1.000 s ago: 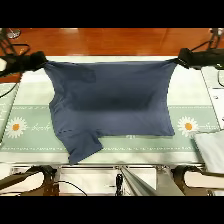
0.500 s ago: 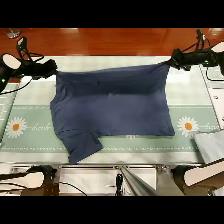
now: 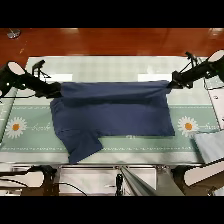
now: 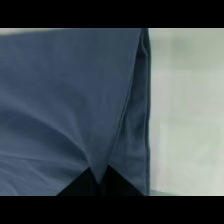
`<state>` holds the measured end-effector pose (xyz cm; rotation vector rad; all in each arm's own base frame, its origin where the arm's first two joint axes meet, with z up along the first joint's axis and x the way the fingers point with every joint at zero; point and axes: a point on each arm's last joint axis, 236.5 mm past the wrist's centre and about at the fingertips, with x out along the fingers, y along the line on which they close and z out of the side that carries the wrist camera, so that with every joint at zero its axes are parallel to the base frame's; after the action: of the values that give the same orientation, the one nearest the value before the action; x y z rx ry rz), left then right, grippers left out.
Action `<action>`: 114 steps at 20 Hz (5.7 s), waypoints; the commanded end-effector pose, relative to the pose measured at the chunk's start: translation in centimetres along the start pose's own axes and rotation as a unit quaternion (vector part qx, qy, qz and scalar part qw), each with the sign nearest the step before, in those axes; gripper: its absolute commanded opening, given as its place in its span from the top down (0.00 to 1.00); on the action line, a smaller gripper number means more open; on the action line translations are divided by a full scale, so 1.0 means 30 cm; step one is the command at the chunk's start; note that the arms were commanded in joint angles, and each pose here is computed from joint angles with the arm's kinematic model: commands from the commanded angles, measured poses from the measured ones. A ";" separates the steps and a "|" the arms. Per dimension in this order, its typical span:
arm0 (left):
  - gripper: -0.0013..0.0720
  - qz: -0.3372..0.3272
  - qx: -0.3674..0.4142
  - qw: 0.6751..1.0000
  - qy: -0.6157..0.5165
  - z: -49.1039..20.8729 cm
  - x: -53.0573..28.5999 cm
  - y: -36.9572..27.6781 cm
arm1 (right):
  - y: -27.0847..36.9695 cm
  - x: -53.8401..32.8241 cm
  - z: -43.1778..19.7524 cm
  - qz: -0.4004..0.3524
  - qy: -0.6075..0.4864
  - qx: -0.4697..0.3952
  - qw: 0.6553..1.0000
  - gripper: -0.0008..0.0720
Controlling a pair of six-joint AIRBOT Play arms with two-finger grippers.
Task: Fold the shirts.
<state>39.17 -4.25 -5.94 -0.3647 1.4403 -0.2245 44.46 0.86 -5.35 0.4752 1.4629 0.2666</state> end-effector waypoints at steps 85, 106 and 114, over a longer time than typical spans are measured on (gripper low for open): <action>0.96 -0.224 -0.128 0.961 -0.100 0.215 -0.054 -0.182 | 0.083 -0.037 -0.028 0.091 -0.124 0.082 0.985 0.96; 0.04 -0.227 -0.121 0.964 -0.073 0.293 0.042 -0.155 | 0.071 0.033 0.208 0.164 -0.139 0.137 0.967 0.14; 0.02 0.012 -0.158 0.980 -0.120 0.190 -0.346 0.298 | -0.237 -0.160 0.056 0.086 -0.083 0.147 0.982 0.14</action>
<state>45.59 1.87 -0.34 -0.7654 1.2545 -0.1700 47.98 -4.83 -3.07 0.8836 1.1998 0.2101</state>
